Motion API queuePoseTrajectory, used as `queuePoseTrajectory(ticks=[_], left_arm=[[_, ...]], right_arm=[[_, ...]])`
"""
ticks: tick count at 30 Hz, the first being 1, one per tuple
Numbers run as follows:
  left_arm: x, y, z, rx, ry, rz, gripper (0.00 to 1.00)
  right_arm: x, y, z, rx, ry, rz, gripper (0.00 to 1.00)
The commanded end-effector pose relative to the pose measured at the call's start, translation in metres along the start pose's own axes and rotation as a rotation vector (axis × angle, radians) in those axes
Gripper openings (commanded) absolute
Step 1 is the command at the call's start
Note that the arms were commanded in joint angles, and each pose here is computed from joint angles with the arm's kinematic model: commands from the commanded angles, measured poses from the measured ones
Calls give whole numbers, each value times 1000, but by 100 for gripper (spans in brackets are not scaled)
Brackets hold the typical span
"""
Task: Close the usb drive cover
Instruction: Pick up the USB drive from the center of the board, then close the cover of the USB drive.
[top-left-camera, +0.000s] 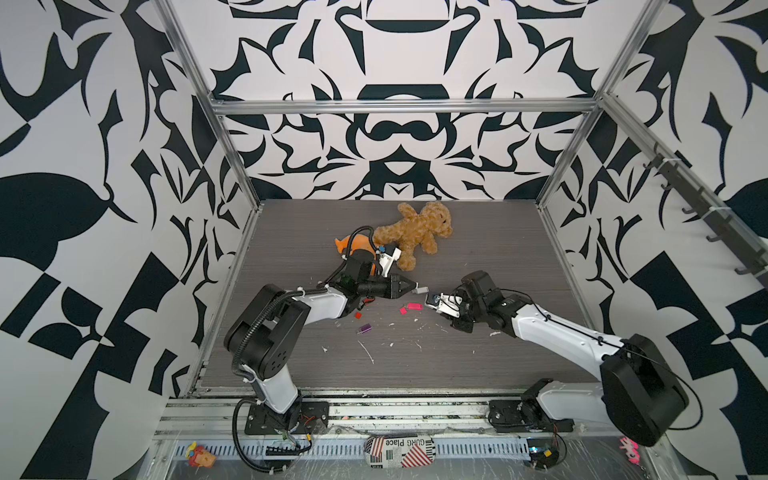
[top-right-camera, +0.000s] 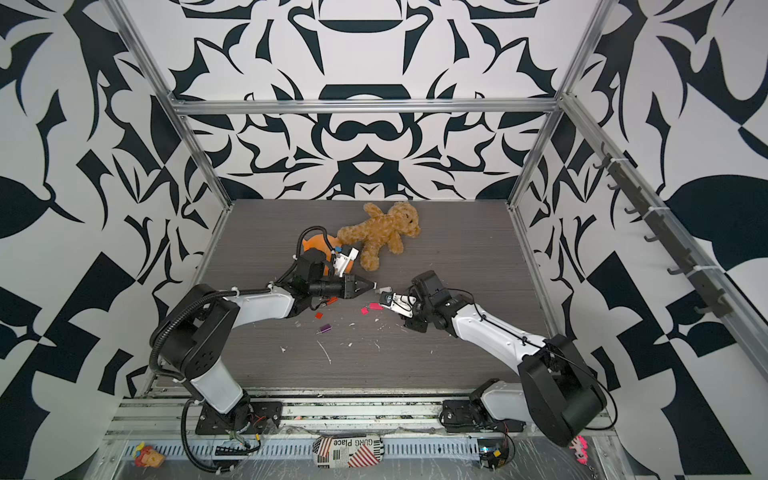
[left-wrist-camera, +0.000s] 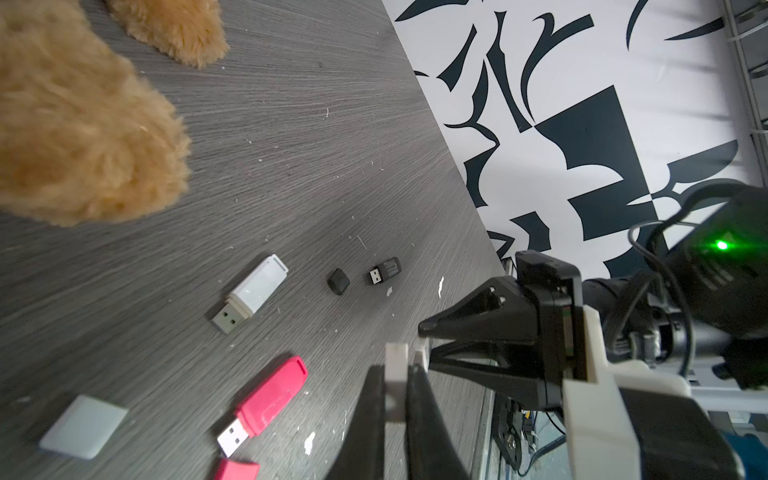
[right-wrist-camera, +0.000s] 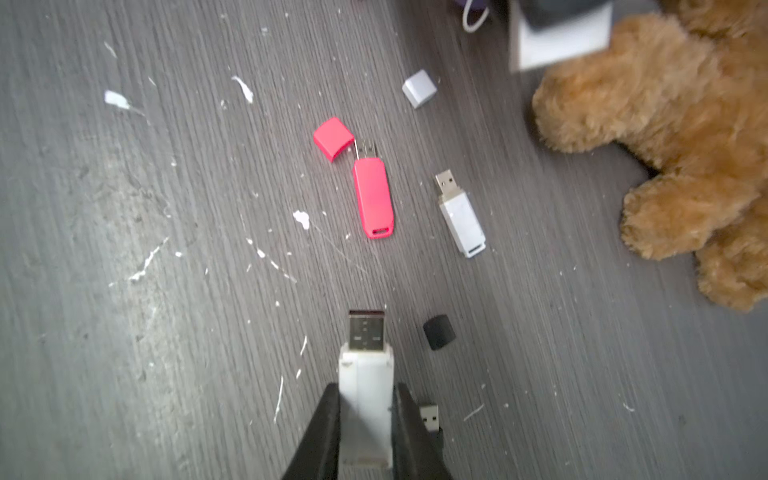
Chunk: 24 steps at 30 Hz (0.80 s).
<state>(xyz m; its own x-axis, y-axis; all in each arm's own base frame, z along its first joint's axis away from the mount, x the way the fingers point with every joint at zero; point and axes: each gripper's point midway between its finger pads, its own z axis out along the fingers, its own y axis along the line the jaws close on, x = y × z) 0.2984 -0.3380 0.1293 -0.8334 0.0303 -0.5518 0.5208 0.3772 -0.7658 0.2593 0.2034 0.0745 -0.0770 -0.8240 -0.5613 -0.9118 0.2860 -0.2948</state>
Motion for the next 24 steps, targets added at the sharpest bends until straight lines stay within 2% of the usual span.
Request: queuePoseTrajectory(ticks=[1,7,24], left_arm=[[0,-9,-1,5,-5,-1,9],[6,-10,3,7,7,-7,9],[12,-8,7,-3,21,-15,9]], right_arm=[[-29,-21,0,133,-101,-4,23],[-42,-31,6,222,-124,2,23],[-55,-41,2,270,-175,45,22]])
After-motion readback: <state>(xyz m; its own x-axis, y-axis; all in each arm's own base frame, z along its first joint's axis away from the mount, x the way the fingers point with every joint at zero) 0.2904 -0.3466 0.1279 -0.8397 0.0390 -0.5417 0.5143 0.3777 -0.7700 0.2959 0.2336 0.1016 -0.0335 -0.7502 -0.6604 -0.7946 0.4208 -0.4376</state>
